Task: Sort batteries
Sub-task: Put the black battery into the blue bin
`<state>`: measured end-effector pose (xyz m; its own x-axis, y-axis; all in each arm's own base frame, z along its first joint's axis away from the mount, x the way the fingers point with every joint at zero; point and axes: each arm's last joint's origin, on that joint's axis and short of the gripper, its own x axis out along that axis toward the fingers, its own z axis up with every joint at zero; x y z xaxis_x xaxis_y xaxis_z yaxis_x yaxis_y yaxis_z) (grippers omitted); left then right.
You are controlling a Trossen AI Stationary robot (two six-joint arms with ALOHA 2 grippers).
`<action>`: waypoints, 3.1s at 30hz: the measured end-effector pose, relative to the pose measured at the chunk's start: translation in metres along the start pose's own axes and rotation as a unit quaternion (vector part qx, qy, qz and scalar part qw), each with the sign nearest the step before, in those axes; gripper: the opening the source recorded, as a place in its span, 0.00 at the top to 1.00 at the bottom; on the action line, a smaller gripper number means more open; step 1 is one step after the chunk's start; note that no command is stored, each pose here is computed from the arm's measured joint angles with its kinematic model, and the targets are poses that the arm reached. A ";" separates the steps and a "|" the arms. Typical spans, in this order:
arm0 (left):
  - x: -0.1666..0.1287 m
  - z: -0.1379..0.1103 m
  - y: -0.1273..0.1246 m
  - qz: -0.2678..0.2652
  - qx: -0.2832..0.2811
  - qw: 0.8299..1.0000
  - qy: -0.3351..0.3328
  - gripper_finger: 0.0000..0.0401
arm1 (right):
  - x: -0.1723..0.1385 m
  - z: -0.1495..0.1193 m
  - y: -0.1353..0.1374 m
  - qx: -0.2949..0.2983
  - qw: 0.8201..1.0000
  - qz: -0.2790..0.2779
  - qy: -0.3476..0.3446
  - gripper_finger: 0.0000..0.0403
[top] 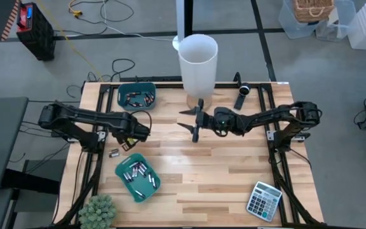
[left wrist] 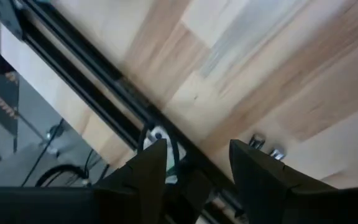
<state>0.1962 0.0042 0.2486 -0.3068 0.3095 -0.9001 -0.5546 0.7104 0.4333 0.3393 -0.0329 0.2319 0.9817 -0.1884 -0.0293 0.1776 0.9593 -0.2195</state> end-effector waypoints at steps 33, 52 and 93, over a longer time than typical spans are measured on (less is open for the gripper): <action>0.061 -0.024 0.015 -0.130 0.222 0.963 0.083 0.58 | 0.000 -0.003 -0.001 -0.003 1.000 0.000 0.016 0.41; 0.073 -0.035 0.010 -0.201 0.147 0.968 0.004 0.58 | 0.001 -0.005 -0.011 -0.006 1.000 -0.015 0.016 0.41; 0.095 -0.015 -0.014 -0.160 0.114 0.977 0.083 0.58 | 0.001 -0.005 -0.012 -0.005 1.000 -0.016 0.018 0.41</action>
<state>0.1638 0.0140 0.1575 -0.2768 -0.0451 -0.9599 -0.4614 0.8825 0.0916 0.3377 -0.0454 0.2293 0.9723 -0.2270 -0.0563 0.2086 0.9505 -0.2302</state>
